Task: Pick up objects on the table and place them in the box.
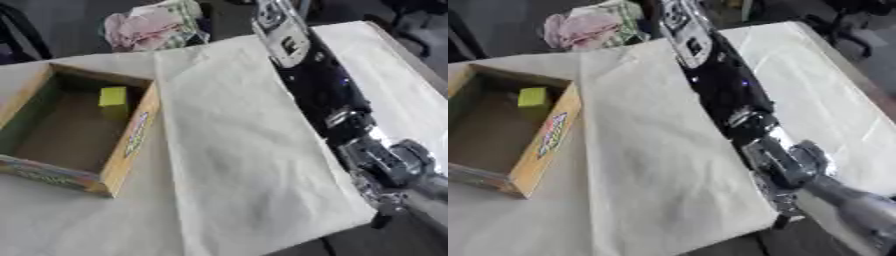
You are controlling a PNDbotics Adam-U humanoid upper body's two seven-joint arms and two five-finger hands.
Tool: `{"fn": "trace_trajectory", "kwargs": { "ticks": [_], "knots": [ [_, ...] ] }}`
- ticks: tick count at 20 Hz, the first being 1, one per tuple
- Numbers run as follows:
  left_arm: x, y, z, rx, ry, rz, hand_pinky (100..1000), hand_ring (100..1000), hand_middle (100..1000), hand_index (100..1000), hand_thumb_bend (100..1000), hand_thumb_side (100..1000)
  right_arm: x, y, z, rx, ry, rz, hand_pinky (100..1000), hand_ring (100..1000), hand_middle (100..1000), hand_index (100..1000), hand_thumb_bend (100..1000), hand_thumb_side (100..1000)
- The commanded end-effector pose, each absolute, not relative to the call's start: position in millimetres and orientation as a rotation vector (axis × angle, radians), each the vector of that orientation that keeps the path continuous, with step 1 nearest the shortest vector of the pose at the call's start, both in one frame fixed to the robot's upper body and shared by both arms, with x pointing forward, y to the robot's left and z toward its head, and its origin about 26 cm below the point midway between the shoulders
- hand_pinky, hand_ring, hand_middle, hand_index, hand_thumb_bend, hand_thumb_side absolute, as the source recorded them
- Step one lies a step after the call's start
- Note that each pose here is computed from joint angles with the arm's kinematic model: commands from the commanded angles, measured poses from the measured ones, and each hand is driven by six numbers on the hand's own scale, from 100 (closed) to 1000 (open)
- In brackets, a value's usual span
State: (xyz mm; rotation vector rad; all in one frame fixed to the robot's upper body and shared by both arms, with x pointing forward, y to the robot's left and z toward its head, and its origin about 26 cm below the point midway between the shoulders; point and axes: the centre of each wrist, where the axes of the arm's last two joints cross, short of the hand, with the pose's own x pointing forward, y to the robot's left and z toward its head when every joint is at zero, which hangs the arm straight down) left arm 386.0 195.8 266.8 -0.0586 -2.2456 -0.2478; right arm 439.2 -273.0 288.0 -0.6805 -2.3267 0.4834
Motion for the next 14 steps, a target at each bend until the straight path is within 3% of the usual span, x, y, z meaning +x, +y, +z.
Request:
{"fn": "trace_trajectory", "kwargs": {
  "ticks": [1, 7, 14],
  "knots": [
    [376.6, 208.9, 279.3, 0.045, -2.327, -0.218, 525, 727, 727, 790, 494, 831, 408.2, -284.2, 318.9, -0.509, -2.459, 0.358, 698, 728, 800, 895, 100, 552],
    [359.8, 215.6, 277.8, 0.196, -2.407, -0.18, 534, 736, 738, 794, 494, 820, 371.0, -284.3, 309.0, -0.336, -2.543, 0.245, 703, 735, 801, 893, 100, 560],
    [349.7, 216.3, 268.5, 0.269, -2.428, -0.143, 530, 732, 735, 791, 483, 813, 347.3, -291.9, 297.0, -0.349, -2.565, 0.153, 700, 732, 788, 889, 100, 552]
  ]
}}
